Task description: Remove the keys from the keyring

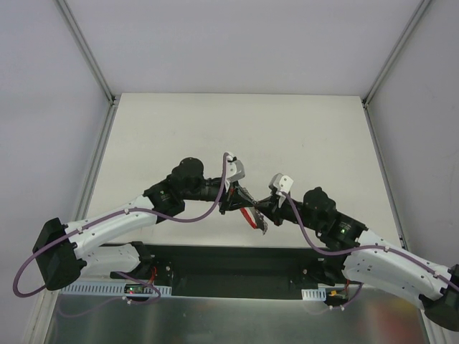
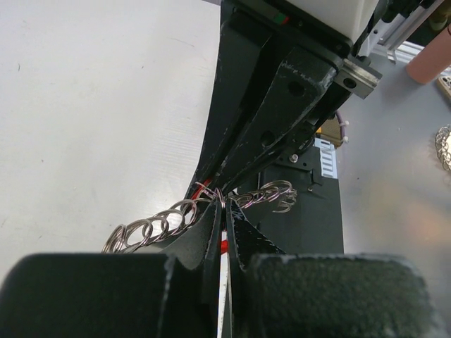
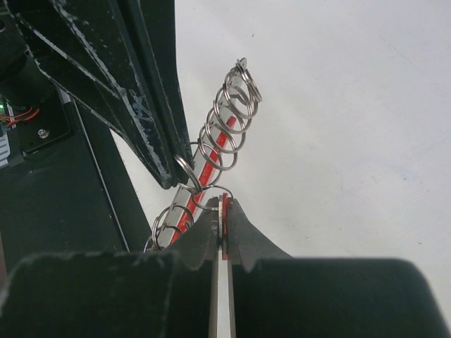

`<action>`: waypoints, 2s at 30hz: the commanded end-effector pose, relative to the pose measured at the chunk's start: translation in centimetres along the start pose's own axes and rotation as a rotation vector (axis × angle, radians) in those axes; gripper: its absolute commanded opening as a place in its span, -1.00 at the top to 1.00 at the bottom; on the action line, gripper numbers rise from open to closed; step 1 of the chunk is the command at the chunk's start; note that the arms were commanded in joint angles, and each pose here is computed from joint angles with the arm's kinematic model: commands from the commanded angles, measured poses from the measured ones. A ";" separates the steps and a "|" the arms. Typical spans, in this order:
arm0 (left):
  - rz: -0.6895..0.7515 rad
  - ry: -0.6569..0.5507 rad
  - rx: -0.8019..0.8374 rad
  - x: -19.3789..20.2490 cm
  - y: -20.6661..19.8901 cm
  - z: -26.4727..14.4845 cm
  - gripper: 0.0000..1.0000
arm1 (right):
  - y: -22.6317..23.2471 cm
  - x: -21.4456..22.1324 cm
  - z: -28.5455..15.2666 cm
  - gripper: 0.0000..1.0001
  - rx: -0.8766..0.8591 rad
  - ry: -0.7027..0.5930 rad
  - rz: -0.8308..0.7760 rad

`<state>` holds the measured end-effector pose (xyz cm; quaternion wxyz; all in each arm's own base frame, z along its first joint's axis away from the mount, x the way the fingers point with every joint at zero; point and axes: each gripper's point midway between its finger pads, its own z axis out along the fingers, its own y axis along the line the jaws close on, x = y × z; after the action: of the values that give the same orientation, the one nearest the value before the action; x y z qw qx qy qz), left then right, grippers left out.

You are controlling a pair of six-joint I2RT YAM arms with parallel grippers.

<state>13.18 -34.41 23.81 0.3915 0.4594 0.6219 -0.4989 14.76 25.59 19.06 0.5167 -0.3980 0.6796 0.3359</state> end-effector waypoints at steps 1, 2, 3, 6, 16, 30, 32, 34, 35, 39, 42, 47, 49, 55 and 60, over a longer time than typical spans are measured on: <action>0.056 -0.140 0.079 -3.7 -2.0 -0.5 1.00 | -0.2 -1.2 0.3 0.99 0.012 -0.033 0.013; 0.060 -0.146 0.085 -3.9 -2.2 -0.5 1.00 | -0.2 -1.2 0.4 0.99 0.012 -0.031 0.011; 0.059 -0.146 0.085 -3.7 -2.1 -0.5 1.00 | -0.2 -1.2 0.4 0.99 0.011 -0.029 0.013; 0.067 -0.158 0.081 -3.8 -2.1 -0.5 1.00 | -0.2 -1.2 0.6 0.99 0.008 -0.029 0.013; 0.088 -0.218 0.066 -4.5 -2.0 -0.8 1.00 | 0.0 -0.7 0.7 0.99 -0.004 -0.015 0.016; 0.060 -0.227 0.065 -4.3 -1.6 -0.2 1.00 | -0.8 -1.8 1.3 0.99 0.039 -0.015 0.016; 0.063 -0.235 0.062 -4.4 -1.7 -0.4 1.00 | -1.1 -1.6 1.2 0.99 0.062 -0.012 0.019; 0.062 -0.242 0.063 -4.5 -1.8 -0.6 1.00 | -1.5 -1.5 1.1 0.99 0.088 -0.016 0.022; 0.064 -0.249 0.065 -4.5 -1.9 -0.7 1.00 | -1.8 -1.3 1.0 0.99 0.103 -0.015 0.028; 0.062 -0.267 0.091 -4.8 -2.6 -1.0 1.00 | -3.4 -1.0 0.3 0.99 0.198 -0.032 0.033; 0.053 -0.269 0.110 -4.8 -2.9 -1.1 1.00 | -3.7 -1.1 0.0 0.99 0.220 -0.045 0.033; 0.051 -0.279 0.123 -4.7 -3.2 -1.4 1.00 | -4.1 -1.2 -0.4 0.99 0.242 -0.055 0.030; 0.046 -0.277 0.124 -4.7 -3.1 -1.5 1.00 | -4.1 -1.4 -0.6 0.99 0.243 -0.062 0.030; 0.053 -0.287 0.085 -4.7 -2.4 -1.9 1.00 | -3.6 -1.5 -0.9 0.99 0.219 -0.072 0.038; 0.082 -0.297 0.033 -4.9 -1.5 -2.0 1.00 | -1.5 -1.2 -0.4 0.99 0.106 -0.058 0.055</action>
<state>13.92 -34.01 26.01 0.4566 0.4001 0.5818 -0.5412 15.64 25.32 21.51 0.5563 -0.3546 0.6722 0.3362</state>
